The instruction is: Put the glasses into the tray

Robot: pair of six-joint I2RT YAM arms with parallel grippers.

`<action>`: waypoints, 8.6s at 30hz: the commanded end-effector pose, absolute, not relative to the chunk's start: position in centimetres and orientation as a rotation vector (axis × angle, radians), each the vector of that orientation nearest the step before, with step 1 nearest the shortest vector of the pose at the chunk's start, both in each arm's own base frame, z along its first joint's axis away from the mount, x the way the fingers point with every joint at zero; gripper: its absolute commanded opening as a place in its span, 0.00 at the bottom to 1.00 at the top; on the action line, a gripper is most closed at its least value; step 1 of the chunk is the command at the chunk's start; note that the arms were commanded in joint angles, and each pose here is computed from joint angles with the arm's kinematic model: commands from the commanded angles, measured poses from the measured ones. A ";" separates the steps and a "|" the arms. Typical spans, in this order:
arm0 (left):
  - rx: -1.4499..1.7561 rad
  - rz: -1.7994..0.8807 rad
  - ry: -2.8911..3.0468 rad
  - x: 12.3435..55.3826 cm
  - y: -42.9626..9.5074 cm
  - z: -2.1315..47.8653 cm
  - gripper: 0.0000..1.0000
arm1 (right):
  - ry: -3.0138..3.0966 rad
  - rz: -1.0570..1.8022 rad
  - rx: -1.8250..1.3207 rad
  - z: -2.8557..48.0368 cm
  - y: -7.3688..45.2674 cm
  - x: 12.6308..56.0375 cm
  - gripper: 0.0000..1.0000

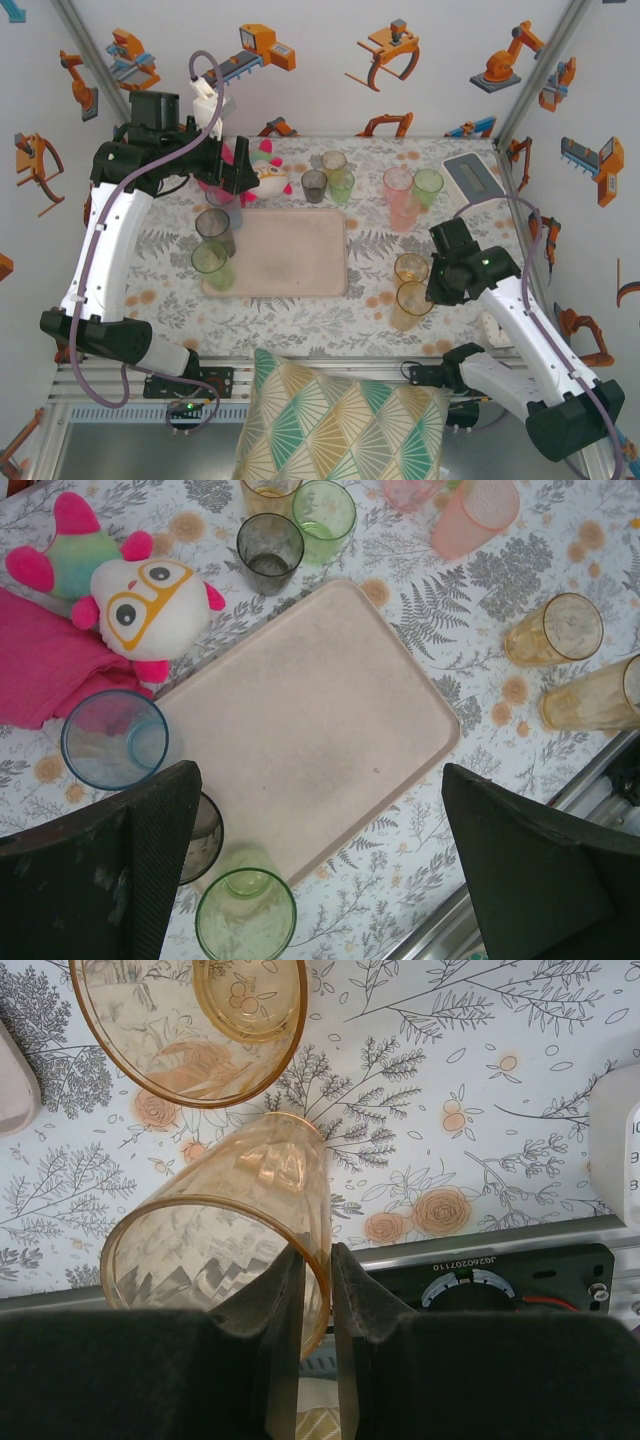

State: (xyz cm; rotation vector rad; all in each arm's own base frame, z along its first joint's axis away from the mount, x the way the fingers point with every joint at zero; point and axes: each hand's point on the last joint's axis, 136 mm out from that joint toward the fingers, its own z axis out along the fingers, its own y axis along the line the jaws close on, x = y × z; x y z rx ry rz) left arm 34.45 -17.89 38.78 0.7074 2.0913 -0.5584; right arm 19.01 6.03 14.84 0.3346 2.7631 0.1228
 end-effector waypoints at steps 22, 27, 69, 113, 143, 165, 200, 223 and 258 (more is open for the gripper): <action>0.719 -0.547 2.060 34.0 -17.9 39.6 0.99 | 2.804 0.035 0.327 13.9 5.8 18.7 0.12; 0.719 -0.546 2.055 34.0 -17.9 39.8 0.99 | 2.804 0.032 0.324 14.0 5.8 18.7 0.07; 0.505 -0.352 2.055 36.5 -13.7 42.0 0.98 | 2.676 0.156 0.051 23.2 11.7 22.1 0.00; 0.313 -0.324 2.052 35.9 -9.0 41.5 0.97 | 2.586 0.390 -0.668 18.8 43.5 30.5 0.00; 0.314 -0.394 2.036 36.0 -9.7 42.8 0.97 | 2.567 0.291 -0.796 16.0 46.8 28.8 0.03; 0.313 -0.402 2.030 35.8 -9.7 43.0 0.97 | 2.559 0.312 -0.811 16.1 47.7 28.7 0.20; 0.317 -0.320 1.994 35.4 -8.6 44.7 0.97 | 2.427 0.426 -0.815 23.8 46.8 28.1 0.46; 0.618 -0.467 1.968 28.7 -11.6 43.1 0.97 | 2.334 0.094 -0.291 30.7 24.0 27.1 0.62; 0.695 -0.630 2.102 29.3 -13.9 38.1 0.69 | 2.338 -0.054 0.136 26.8 7.8 23.5 0.72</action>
